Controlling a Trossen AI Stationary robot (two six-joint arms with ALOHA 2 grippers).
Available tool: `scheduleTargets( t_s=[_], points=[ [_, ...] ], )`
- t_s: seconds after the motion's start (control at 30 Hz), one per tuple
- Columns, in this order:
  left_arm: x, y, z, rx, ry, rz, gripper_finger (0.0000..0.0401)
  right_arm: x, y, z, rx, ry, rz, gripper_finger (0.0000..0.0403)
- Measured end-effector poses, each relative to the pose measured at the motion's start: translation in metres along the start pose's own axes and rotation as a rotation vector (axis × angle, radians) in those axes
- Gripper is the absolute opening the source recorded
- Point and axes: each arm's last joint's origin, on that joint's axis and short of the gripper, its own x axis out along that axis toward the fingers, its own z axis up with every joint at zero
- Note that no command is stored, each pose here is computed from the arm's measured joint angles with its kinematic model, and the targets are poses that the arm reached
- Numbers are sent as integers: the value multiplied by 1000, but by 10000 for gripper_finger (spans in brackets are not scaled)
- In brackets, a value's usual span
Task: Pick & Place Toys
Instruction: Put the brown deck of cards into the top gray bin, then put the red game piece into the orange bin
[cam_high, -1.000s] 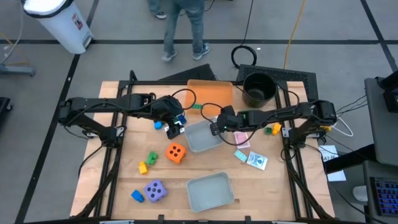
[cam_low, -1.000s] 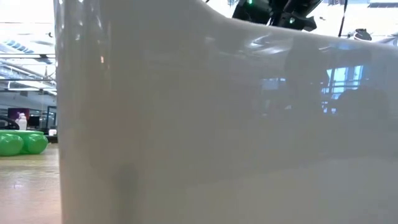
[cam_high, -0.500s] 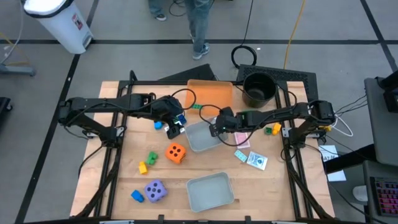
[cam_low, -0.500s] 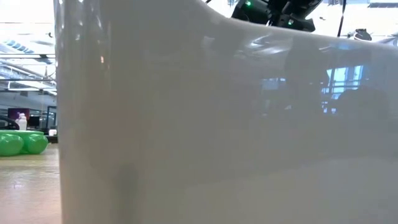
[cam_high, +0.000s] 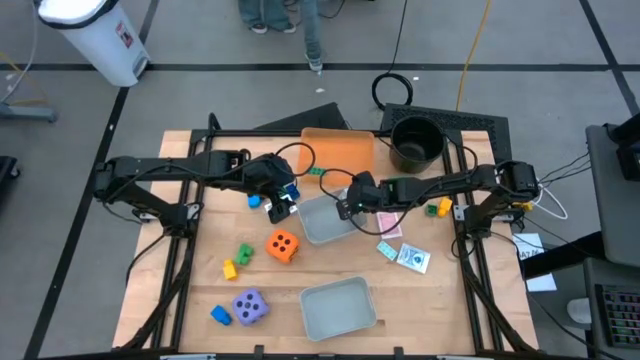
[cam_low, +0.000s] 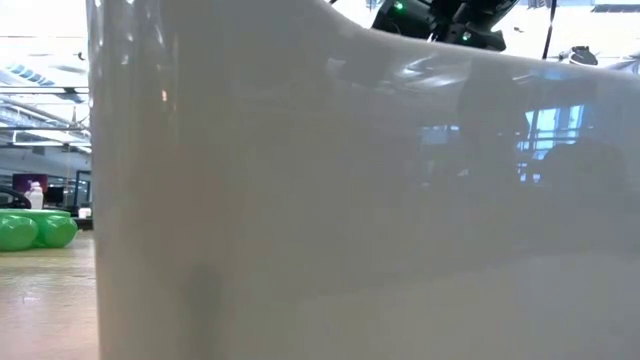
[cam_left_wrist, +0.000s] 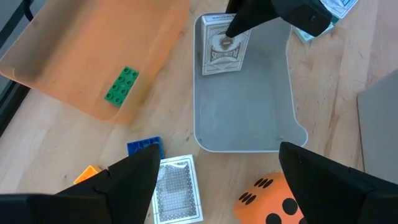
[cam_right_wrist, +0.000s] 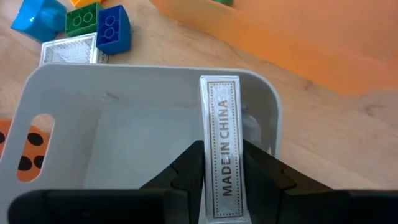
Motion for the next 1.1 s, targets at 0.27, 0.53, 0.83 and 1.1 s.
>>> scheduleTargets(
  t_s=[0.27,0.53,0.83,1.1],
  points=[
    [0,0,0,-1,0,0,333,0,0,0,-2,-2,3,112],
    [0,0,0,0,0,0,333,1,-2,3,13,-6,-2,141],
    [0,0,0,-1,0,0,333,-8,-1,8,3,-26,27,141],
    [0,0,0,-1,1,-1,333,-20,-8,19,-5,-46,20,141]
  ],
)
